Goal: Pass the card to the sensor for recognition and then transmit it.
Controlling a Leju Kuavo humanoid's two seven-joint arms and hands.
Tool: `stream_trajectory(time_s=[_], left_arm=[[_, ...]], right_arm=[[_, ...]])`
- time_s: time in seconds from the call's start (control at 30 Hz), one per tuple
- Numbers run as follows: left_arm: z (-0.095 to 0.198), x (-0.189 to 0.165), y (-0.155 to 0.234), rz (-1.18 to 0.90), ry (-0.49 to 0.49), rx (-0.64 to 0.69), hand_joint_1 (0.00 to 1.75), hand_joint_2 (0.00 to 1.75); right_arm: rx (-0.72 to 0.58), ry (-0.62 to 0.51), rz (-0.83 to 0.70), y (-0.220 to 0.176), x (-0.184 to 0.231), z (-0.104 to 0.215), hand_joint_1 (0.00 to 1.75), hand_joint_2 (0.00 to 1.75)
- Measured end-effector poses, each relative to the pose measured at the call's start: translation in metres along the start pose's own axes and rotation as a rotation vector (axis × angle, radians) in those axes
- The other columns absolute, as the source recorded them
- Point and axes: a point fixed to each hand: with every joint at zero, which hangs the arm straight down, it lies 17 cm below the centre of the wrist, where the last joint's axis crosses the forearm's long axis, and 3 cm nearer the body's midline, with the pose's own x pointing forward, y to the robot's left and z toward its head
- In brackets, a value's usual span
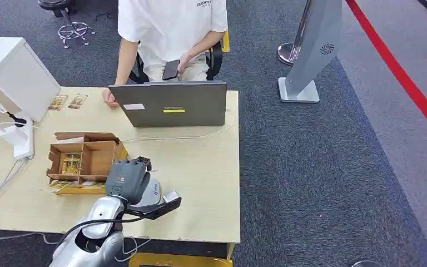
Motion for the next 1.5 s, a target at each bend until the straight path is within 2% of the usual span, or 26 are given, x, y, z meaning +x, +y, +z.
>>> stream_trajectory(time_s=[0.4, 0.77, 1.13, 1.2, 1.3, 1.43, 1.5], left_arm=[[0.008, -0.003, -0.024, -0.032, 0.025, -0.077, 1.75, 1.75], [0.05, -0.008, -0.051, -0.017, 0.031, -0.123, 1.75, 1.75], [0.061, -0.009, -0.055, -0.009, 0.032, -0.131, 1.75, 1.75], [0.058, -0.007, -0.048, 0.006, 0.026, -0.094, 1.75, 1.75], [0.045, -0.003, -0.017, 0.044, 0.012, 0.048, 1.75, 1.75], [0.034, -0.002, 0.002, 0.058, 0.013, 0.113, 1.75, 1.75], [0.031, 0.003, 0.032, 0.062, -0.019, 0.255, 1.75, 1.75]], right_arm=[[-0.001, 0.016, -0.006, 0.0, -0.003, 0.0, 0.0, 0.0], [-0.001, 0.029, -0.016, 0.001, -0.007, 0.001, 0.0, 0.0], [-0.002, 0.029, -0.017, 0.0, -0.008, 0.001, 0.0, 0.0], [0.001, 0.027, -0.008, 0.001, -0.007, 0.001, 0.0, 0.0], [0.004, 0.024, 0.006, 0.001, -0.007, 0.001, 0.0, 0.0], [0.004, 0.02, 0.014, 0.001, -0.006, 0.0, 0.0, 0.0], [0.013, 0.011, 0.035, 0.003, -0.005, 0.001, 0.0, 0.0]])
